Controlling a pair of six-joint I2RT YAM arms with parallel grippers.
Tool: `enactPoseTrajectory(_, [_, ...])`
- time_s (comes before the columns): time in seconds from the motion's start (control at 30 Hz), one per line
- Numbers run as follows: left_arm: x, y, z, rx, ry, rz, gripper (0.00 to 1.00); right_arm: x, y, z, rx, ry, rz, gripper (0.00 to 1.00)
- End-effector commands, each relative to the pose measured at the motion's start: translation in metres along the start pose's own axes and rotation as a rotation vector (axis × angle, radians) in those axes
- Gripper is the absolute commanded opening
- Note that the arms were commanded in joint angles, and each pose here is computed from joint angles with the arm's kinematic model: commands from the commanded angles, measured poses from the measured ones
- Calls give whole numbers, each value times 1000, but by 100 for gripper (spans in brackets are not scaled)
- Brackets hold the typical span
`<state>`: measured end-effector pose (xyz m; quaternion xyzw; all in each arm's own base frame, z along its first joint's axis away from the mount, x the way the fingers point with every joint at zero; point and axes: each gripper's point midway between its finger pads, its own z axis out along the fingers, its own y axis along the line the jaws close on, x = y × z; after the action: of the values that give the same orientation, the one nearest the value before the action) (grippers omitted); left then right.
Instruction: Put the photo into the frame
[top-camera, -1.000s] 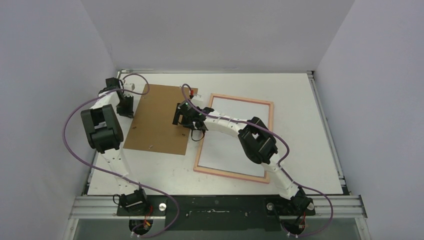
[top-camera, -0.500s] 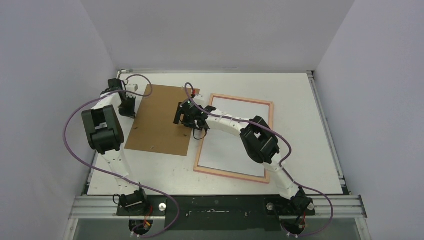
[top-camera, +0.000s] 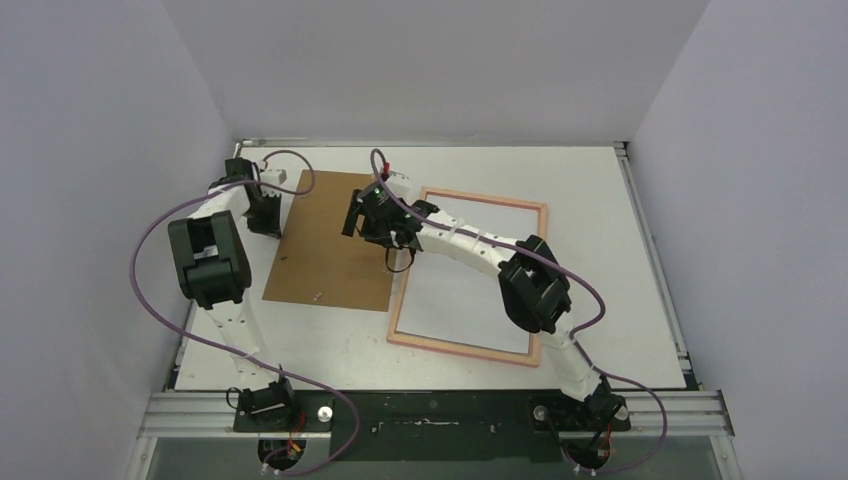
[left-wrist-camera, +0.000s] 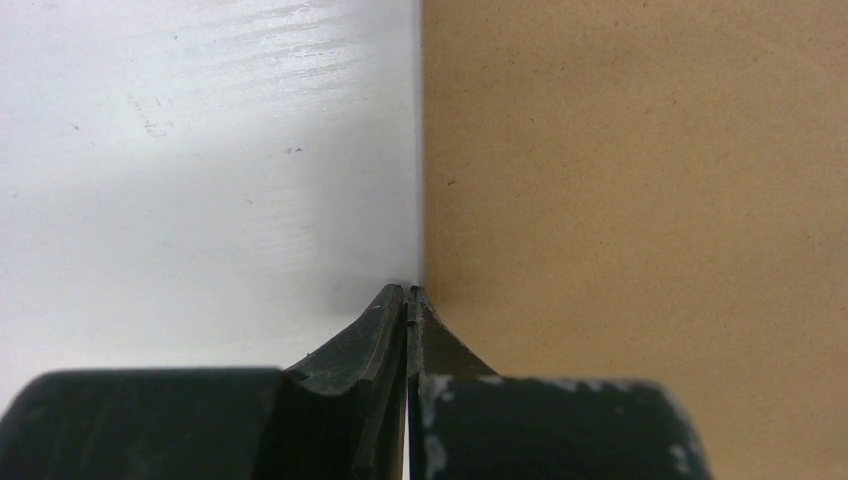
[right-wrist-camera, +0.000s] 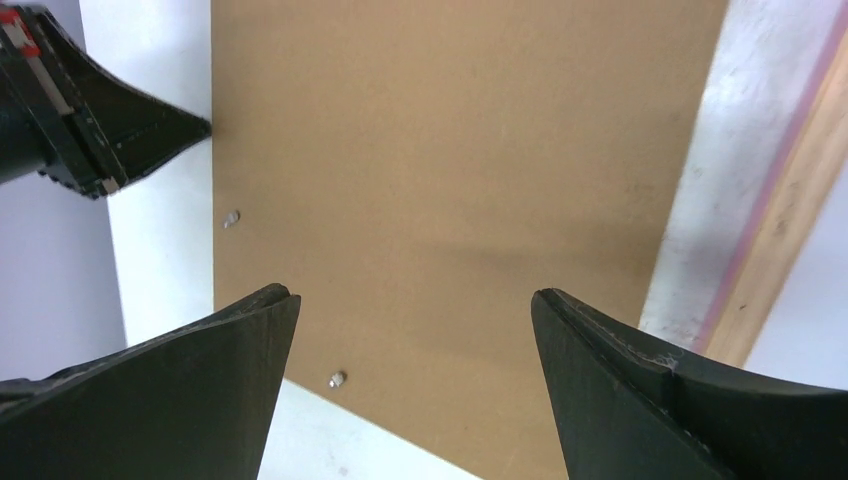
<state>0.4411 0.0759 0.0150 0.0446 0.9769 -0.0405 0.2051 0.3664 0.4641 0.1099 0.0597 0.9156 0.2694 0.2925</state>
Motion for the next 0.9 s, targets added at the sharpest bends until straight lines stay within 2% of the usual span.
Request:
enactPoseTrajectory(0.0, [41, -1, 0, 22, 128, -51, 0, -19, -14, -12, 169, -95, -138, 90])
enactPoseTrajectory(0.13, [39, 5, -10, 41, 111, -81, 0, 1, -41, -4, 276, -65, -187, 90])
enactPoseTrajectory(0.43, [36, 11, -27, 65, 96, -90, 2, 30, -56, -3, 312, -18, -186, 90])
enactPoseTrajectory(0.63, [27, 18, -25, 32, 78, -94, 9, 43, -76, 13, 363, 7, -187, 90])
enactPoseTrajectory(0.87, [30, 15, -26, 38, 77, -93, 10, 51, -96, 13, 399, 42, -204, 90])
